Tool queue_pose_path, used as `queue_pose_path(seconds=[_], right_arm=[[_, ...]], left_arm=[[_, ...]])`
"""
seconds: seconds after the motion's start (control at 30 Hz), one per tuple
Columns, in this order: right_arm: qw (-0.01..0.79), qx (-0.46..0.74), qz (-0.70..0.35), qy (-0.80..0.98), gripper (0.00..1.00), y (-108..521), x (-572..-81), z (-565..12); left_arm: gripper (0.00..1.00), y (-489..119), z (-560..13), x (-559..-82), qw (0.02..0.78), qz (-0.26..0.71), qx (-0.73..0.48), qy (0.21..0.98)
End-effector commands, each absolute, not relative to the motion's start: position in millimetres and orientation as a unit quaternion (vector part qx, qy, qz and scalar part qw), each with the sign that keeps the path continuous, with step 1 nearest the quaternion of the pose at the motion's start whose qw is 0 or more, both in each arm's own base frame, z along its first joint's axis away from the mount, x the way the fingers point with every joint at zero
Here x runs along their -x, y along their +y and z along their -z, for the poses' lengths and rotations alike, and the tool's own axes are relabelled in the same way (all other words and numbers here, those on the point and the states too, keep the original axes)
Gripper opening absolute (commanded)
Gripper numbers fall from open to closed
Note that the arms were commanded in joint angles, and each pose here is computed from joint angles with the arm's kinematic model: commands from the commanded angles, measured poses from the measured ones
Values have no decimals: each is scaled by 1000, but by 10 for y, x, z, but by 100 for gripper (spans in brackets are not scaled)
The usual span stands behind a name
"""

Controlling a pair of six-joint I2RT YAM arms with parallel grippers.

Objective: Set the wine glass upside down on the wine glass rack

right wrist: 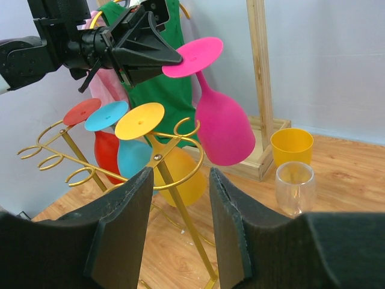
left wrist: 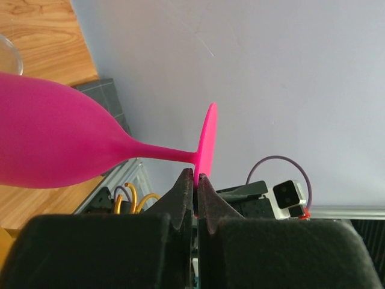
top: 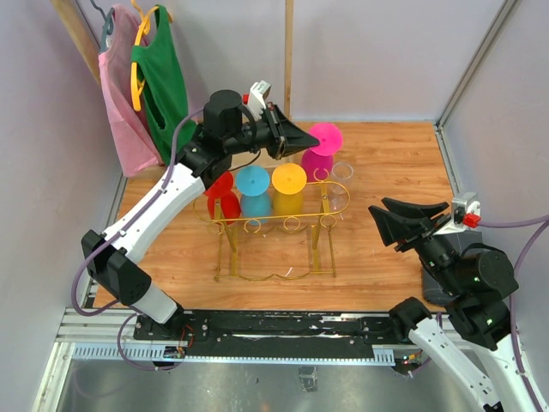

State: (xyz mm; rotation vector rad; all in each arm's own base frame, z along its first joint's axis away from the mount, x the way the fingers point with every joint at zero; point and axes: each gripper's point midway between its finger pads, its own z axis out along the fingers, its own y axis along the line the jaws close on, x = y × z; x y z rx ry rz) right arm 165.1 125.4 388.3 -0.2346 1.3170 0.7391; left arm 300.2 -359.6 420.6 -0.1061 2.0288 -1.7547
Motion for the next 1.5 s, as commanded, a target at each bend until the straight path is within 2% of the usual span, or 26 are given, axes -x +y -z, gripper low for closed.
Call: queue_pose_path(seconds=[0.0, 1.47], right_arm=[[730, 95, -333, 589, 44, 1217, -1664, -3930], [726, 90, -343, 589, 43, 1260, -1707, -3904]], left_arm=[[0, -3612, -4289, -2849, 232, 641, 32, 731], [0, -3661, -4147, -2461, 219, 628, 27, 746]])
